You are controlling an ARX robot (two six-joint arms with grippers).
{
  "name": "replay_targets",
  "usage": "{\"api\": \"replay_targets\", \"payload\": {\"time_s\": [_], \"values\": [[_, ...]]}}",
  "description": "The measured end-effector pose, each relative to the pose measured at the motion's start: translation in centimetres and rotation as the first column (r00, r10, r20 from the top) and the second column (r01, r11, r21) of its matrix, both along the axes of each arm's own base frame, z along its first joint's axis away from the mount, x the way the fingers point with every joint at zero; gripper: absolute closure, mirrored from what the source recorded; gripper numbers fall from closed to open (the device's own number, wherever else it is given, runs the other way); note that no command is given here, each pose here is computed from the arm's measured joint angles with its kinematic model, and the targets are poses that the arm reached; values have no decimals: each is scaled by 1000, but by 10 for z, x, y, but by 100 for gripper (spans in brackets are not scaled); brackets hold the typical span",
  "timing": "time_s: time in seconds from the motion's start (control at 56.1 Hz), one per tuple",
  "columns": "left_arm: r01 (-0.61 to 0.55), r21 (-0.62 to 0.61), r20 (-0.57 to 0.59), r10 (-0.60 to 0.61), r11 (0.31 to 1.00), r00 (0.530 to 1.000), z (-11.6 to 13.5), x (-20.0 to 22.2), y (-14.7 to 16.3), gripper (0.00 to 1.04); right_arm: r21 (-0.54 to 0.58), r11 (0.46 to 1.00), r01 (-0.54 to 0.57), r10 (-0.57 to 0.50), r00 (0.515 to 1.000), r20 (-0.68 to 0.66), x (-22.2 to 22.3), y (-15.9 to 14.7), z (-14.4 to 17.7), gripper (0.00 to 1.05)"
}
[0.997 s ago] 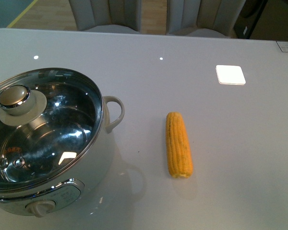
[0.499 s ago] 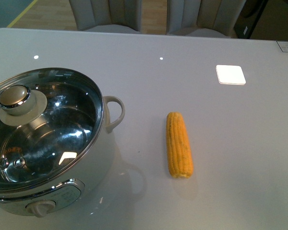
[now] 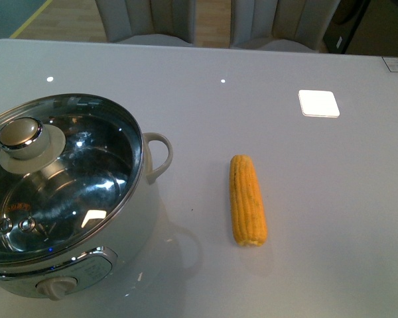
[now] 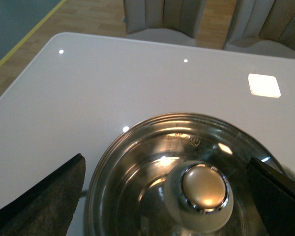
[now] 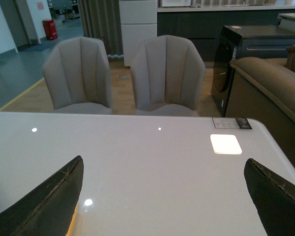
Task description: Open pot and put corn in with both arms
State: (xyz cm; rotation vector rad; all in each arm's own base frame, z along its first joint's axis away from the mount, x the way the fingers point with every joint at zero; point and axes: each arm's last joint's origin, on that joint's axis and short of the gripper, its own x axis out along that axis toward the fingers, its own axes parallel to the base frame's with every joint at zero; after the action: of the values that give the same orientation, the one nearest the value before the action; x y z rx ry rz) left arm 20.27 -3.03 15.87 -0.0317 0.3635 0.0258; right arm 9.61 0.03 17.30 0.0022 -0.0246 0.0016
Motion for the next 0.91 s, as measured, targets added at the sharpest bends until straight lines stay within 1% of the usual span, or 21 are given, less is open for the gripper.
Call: {"api": "replay_targets", "payload": {"time_s": [0.142,0.427,0.552,0.712,0.908], "values": [[1,-6,17,0,1000,1000,-15,13,-11,7,0,1000,0,0,1000,0,0,0,0,9],[-7,25,-46,8,1000,999,-54,26,-21,7,0,1000,0,0,1000,0,0,0,0,9],[-19,15,-53,20,1000,998,-68,30,-23,7,0,1000,0,0,1000,0,0,0,0,9],[-19,3,-30,19,1000,999,-76,36,-25,7,0,1000,0,0,1000,0,0,0,0,9],[-29,4,-36,29,1000,999,-87,40,-26,7,0,1000,0,0,1000,0,0,0,0,9]]}}
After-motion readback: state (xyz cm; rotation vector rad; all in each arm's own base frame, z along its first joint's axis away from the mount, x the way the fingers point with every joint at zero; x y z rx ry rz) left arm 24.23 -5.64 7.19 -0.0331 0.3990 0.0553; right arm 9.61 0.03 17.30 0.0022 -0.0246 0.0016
